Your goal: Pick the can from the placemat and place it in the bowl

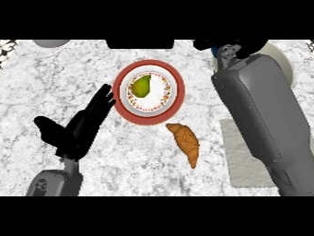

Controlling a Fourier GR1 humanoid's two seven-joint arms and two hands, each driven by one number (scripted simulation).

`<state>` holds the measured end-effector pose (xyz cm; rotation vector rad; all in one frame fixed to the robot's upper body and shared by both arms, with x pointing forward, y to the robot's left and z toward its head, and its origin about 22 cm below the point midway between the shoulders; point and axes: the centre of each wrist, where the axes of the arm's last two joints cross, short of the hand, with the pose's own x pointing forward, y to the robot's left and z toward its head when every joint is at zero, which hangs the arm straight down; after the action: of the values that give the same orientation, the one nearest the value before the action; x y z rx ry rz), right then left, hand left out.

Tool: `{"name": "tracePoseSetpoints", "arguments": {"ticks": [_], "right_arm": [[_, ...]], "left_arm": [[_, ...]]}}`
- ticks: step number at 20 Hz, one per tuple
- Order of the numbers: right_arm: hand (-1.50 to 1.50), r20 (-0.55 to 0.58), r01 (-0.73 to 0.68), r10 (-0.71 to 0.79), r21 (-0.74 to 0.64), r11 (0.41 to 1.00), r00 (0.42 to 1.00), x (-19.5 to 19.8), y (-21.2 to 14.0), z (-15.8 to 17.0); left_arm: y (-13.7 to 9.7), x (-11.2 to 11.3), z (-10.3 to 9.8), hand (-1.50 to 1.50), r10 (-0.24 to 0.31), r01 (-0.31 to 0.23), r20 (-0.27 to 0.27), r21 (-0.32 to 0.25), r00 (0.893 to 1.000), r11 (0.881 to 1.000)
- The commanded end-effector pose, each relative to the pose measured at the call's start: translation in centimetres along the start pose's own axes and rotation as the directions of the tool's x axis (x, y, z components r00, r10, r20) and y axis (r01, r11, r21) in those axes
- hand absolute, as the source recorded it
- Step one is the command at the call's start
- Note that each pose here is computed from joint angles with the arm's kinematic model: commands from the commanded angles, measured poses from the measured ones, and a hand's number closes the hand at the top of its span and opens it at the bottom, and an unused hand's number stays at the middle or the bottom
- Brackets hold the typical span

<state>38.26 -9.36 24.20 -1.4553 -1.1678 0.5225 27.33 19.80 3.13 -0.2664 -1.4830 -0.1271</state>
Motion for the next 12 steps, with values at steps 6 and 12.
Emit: {"name": "tracePoseSetpoints", "arguments": {"ticks": [6, 12], "right_arm": [[1.50, -0.102, -0.019, 0.016, -0.028, 0.999, 0.995, -5.8, 4.5, -7.1], [1.50, -0.131, -0.102, 0.099, -0.020, 0.995, 0.986, -11.6, 7.2, -11.2]], "left_arm": [[-0.4, 0.9, 0.2, 0.00, 0.014, -0.014, 0.003, -0.032, 1.000, 0.999], [-1.1, 0.4, -0.5, 0.00, 0.003, -0.002, 0.019, -0.033, 1.000, 0.999]]}}
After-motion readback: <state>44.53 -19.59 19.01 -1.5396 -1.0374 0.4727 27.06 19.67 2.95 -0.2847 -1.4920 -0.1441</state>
